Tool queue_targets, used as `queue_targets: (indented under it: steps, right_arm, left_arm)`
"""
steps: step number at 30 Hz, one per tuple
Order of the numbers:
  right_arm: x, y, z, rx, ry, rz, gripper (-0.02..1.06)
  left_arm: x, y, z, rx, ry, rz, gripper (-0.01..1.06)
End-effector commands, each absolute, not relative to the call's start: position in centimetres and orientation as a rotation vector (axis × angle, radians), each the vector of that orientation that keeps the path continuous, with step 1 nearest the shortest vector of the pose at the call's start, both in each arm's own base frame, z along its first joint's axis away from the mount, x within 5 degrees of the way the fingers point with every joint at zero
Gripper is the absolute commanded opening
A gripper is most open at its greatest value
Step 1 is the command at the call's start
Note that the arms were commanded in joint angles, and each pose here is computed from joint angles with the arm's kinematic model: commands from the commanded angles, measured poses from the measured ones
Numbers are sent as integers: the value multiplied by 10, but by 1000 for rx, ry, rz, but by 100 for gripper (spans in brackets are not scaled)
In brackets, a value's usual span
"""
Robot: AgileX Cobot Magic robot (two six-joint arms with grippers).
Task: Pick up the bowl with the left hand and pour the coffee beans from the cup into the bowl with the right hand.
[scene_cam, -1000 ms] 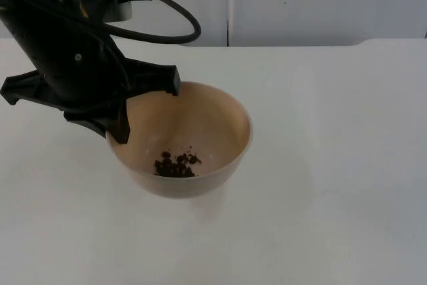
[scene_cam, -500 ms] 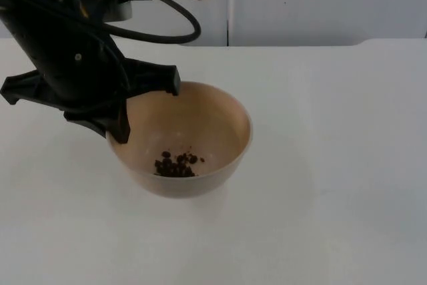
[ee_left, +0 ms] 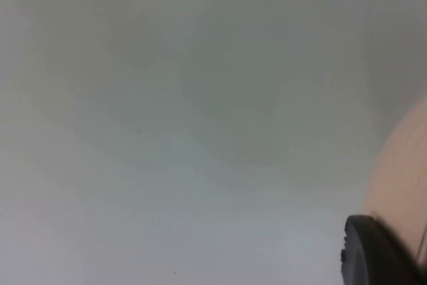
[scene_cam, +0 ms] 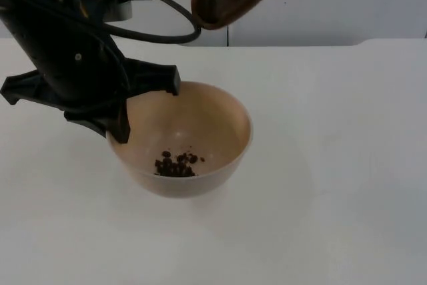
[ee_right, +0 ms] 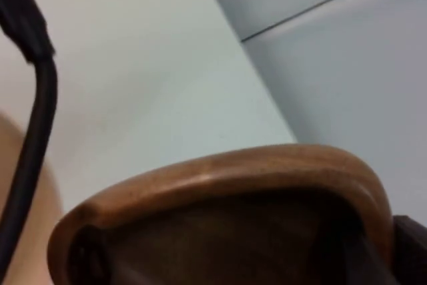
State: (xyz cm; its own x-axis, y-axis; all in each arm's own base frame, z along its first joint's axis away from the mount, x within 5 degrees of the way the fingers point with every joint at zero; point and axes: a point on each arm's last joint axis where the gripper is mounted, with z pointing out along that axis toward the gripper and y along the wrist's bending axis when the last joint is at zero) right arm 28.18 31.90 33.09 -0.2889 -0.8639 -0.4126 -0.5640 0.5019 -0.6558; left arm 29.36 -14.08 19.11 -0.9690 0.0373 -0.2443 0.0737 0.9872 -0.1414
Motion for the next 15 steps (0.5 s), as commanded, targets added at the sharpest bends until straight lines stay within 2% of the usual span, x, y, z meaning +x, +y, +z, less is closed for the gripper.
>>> queue_targets:
  steps: [1,7,10,11,15]
  right_arm:
    - [285,313,334,-1154,2031,-448,0]
    - [300,296,324,-1106,2214,-276,0]
    - [315,278,319,-1024,2341,-143,0]
    - [315,278,319,-1024,2341,-143,0]
    - [335,253,316,-897,2455,-10,0]
  left_arm:
    - [295,-143,195,90,2862,-231,0]
    - [296,-144,195,91,2849,-235,0]
    - [296,-144,195,93,2843,-236,0]
    - [296,-144,195,93,2843,-236,0]
    - [298,-142,195,133,2825,-197,0]
